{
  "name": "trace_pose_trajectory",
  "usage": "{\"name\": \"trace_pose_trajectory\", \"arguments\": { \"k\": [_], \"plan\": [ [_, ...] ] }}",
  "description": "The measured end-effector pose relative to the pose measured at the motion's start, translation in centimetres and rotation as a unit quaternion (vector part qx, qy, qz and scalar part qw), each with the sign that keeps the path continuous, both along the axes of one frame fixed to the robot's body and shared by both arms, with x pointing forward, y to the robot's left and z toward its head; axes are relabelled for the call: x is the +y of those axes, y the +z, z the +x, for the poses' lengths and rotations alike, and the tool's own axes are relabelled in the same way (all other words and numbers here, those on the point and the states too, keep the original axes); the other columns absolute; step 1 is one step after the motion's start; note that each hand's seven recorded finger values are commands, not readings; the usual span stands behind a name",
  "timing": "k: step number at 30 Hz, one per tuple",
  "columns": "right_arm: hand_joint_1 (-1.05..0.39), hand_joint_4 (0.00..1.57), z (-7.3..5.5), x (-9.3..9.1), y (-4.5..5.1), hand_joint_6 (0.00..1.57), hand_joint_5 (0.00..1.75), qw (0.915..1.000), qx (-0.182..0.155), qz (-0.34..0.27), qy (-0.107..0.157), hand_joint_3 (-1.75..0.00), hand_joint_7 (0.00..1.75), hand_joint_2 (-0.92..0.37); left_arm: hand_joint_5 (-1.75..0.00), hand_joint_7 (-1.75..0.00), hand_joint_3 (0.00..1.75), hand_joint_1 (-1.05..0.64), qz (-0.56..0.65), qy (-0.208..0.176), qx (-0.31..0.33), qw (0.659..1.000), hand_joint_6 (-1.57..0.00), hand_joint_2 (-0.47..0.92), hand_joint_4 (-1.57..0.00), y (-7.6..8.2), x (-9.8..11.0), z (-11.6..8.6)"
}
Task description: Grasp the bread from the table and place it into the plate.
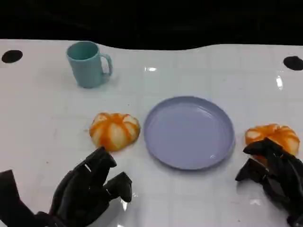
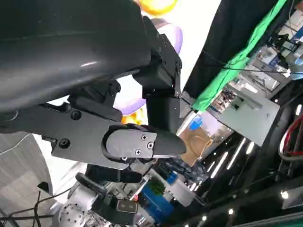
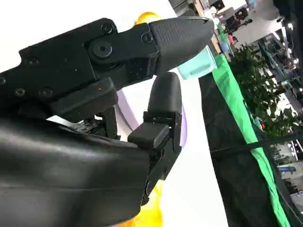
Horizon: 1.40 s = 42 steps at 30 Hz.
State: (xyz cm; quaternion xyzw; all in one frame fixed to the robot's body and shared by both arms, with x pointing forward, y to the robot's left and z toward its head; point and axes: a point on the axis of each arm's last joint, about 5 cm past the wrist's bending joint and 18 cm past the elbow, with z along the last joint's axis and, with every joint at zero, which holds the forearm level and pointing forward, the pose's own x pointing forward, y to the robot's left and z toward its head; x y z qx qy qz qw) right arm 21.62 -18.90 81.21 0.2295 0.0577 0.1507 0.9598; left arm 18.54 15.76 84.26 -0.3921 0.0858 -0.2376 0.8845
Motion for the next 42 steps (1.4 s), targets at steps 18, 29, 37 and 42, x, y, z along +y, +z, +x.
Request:
{"name": "trace_pose_trajectory", "arguments": {
  "k": [18,29,37,42],
  "plan": [
    [-0.56,0.64,-0.24,-0.1,0.02,0.64,1.55,1.0,0.0,-0.002,-0.002,-0.18,1.17,-0.92,-1.75,-1.63,0.25,-0.52,0.0,-0.005,0.001,1.0,-0.61,0.92,-0.81,0.06,-0.11,-0.1],
    [-0.55,0.65,-0.24,-0.1,0.02,0.64,1.53,1.0,0.0,-0.002,-0.002,-0.18,1.16,-0.92,-1.75,-1.64,0.25,-0.52,0.0,-0.005,0.0,1.0,-0.61,0.92,-0.82,0.06,-0.11,-0.1],
    [-0.54,0.64,-0.21,-0.12,0.01,0.62,1.56,1.0,0.002,0.006,-0.001,-0.16,1.18,-0.92,-1.75,-1.65,0.2,-0.53,0.002,-0.002,0.0,1.0,-0.62,0.92,-0.83,0.27,-0.1,-0.05],
    [-0.54,0.63,-0.21,-0.12,-0.01,0.62,1.57,0.9999,0.003,0.011,-0.002,-0.16,1.19,-0.92,-1.75,-1.65,0.2,-0.53,0.003,-0.001,0.003,1.0,-0.62,0.92,-0.83,0.34,-0.13,-0.04]
  ]
}}
